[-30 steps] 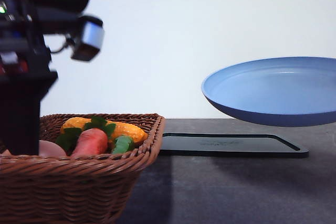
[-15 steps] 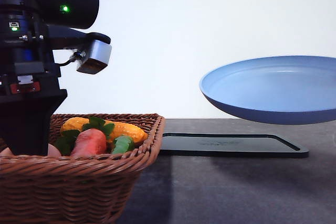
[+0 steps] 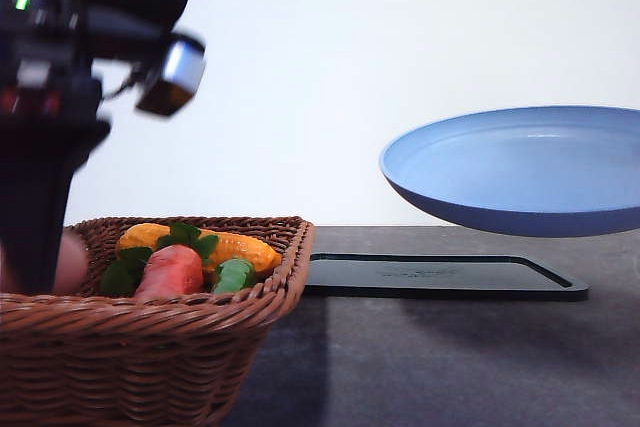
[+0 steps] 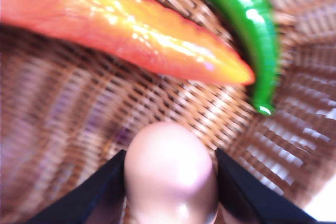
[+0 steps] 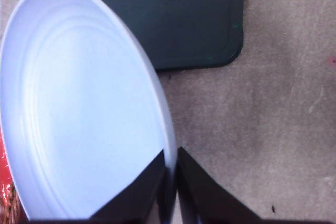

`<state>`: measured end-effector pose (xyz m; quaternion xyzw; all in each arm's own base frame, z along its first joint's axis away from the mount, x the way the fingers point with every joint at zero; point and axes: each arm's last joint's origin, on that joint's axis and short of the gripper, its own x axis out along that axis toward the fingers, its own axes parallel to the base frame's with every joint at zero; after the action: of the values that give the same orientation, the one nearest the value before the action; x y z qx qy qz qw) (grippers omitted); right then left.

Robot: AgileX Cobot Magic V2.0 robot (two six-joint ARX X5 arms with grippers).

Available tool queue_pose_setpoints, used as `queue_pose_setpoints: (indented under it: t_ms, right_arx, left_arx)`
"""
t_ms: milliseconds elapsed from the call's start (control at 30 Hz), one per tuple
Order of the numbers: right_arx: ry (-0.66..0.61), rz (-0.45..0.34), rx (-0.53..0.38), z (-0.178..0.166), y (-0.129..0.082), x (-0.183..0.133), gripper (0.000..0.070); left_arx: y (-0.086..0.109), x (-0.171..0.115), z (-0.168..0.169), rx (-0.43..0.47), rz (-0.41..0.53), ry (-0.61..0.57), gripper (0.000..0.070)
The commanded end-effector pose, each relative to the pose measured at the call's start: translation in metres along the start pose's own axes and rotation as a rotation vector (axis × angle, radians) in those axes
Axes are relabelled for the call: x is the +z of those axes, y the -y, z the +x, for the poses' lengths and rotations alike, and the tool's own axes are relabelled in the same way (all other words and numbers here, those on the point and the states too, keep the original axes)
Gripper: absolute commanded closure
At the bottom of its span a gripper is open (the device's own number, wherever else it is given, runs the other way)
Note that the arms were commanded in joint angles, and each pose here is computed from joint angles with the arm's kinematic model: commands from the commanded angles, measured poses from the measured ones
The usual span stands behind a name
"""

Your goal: Transfer egg from basket to plate and serve

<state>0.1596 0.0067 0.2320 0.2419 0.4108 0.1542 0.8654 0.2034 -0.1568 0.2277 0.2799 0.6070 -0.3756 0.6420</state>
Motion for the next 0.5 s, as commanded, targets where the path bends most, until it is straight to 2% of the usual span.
queue_pose_setpoints:
  t_ms: [0,100,267,367,467]
  right_arx:
    - [0.008,0.011,0.013,0.000,-0.001,0.002,0.0700]
    - [-0.002,0.022,0.033,0.000,-0.002,0.001,0.0700]
    - [-0.042,0.027,0.097,0.003,-0.009,-0.002,0.0700]
    - [-0.069,0.016,0.117,0.007,-0.015,-0.004,0.0700]
    - [-0.105,0.004,0.136,0.011,-0.020,-0.007,0.0700]
  left_arx:
    - [0.001,0.012,-0.019,0.009,-0.010,0.028,0.0651]
    - [0.003,0.024,-0.053,0.008,-0.029,0.110,0.0651]
    - [0.012,0.050,-0.108,-0.067,0.006,0.407,0.0651]
    - [0.024,0.066,-0.126,-0.173,0.110,0.604,0.0651]
    - [0.037,0.079,-0.134,-0.312,0.216,0.746,0.0651]
